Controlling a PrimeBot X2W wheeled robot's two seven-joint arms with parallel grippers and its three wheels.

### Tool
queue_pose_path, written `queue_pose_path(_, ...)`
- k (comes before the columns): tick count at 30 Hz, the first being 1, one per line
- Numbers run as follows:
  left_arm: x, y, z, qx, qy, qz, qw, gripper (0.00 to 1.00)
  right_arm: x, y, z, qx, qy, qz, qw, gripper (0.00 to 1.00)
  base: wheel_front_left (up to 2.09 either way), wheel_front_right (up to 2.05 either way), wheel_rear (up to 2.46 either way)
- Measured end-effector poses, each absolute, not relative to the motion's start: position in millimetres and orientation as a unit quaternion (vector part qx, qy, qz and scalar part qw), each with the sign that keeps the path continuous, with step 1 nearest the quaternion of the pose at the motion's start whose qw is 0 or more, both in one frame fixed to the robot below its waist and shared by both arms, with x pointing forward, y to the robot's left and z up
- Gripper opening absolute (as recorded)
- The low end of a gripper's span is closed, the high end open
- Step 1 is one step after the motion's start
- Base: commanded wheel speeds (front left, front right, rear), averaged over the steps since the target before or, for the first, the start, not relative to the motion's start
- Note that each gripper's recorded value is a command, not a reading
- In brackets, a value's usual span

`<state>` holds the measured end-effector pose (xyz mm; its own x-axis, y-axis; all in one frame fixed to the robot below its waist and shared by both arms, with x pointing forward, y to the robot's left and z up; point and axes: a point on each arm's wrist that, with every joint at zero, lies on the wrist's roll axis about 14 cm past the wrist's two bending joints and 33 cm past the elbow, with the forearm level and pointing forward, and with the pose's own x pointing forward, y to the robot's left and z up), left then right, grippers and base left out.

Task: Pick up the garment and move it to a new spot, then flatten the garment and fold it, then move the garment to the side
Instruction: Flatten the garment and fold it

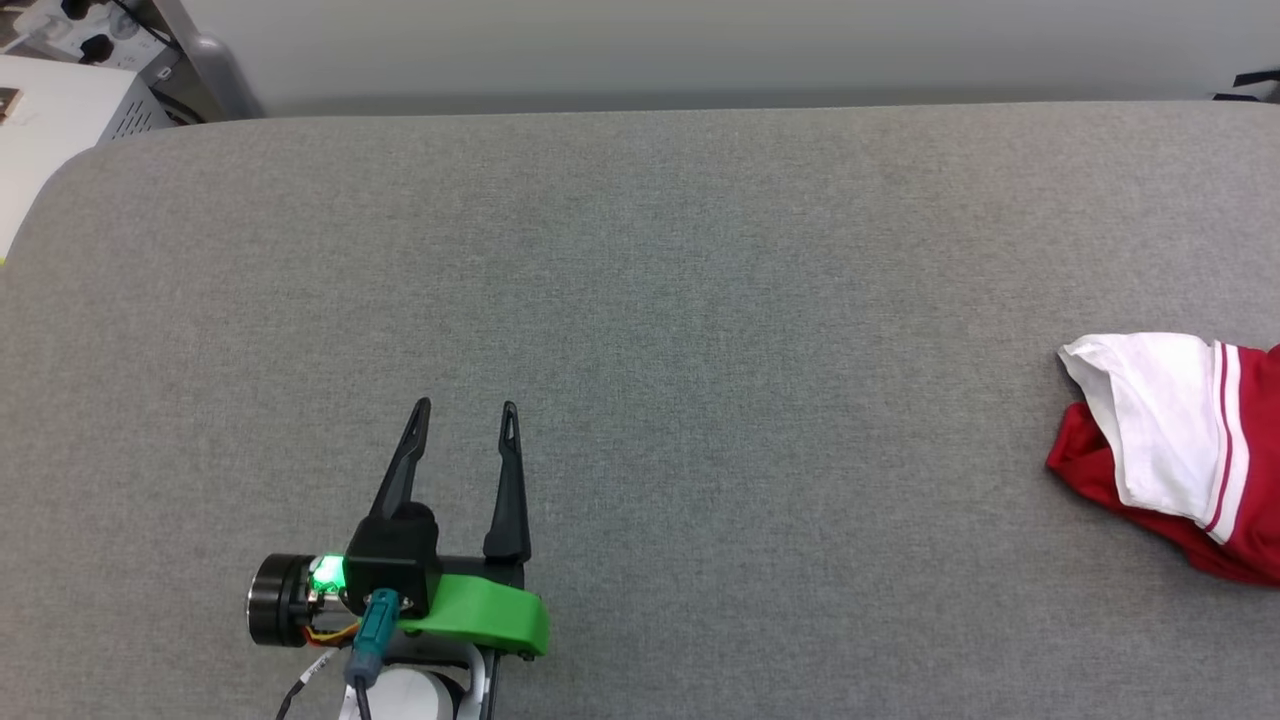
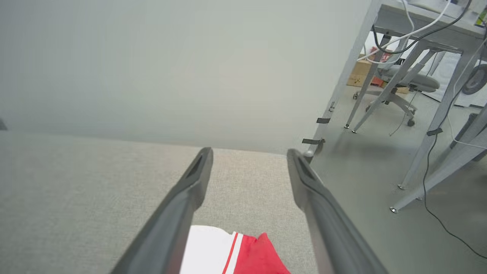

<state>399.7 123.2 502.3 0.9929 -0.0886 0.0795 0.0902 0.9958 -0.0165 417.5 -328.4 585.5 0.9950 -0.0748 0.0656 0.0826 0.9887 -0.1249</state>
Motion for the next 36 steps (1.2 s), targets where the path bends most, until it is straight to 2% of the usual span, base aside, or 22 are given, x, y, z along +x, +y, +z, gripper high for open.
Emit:
queue_pose_path(5, 400, 127, 501, -0.010, -0.038, -0.040, 0.998, 1.00, 428, -275, 562, -0.114, 0.086, 0.071, 0.987, 1.00, 0.00, 0.00, 0.00)
queue_pose_path(8, 400, 129, 500, -0.009, -0.037, -0.036, 0.999, 1.00, 416, -250, 527, -0.133, 0.189, 0.133, 0.964, 1.00, 0.00, 0.00, 0.00)
queue_pose_path(13, 402, 132, 497, -0.009, -0.033, -0.032, 0.999, 1.00, 395, -239, 487, -0.156, 0.309, 0.179, 0.921, 1.00, 0.00, 0.00, 0.00)
queue_pose_path(21, 411, 133, 488, -0.008, -0.023, -0.030, 0.999, 1.00, 375, -241, 418, -0.147, 0.438, 0.193, 0.866, 1.00, 0.00, 0.00, 0.00)
queue_pose_path(31, 422, 142, 476, -0.003, -0.010, -0.018, 1.000, 1.00, 376, -256, 347, -0.154, 0.519, 0.178, 0.822, 1.00, 0.00, 0.00, 0.00)
queue_pose_path(33, 422, 144, 476, -0.002, -0.009, -0.015, 1.000, 1.00, 381, -252, 346, -0.140, 0.511, 0.181, 0.829, 0.15, 0.00, 0.00, 0.00)
queue_pose_path(34, 422, 145, 476, -0.002, -0.009, -0.014, 1.000, 1.00, 383, -251, 346, -0.132, 0.505, 0.180, 0.834, 0.00, 0.00, 0.00, 0.00)
queue_pose_path(36, 421, 146, 477, -0.001, -0.011, -0.012, 1.000, 1.00, 390, -249, 350, -0.123, 0.483, 0.178, 0.848, 0.00, 0.00, 0.00, 0.00)
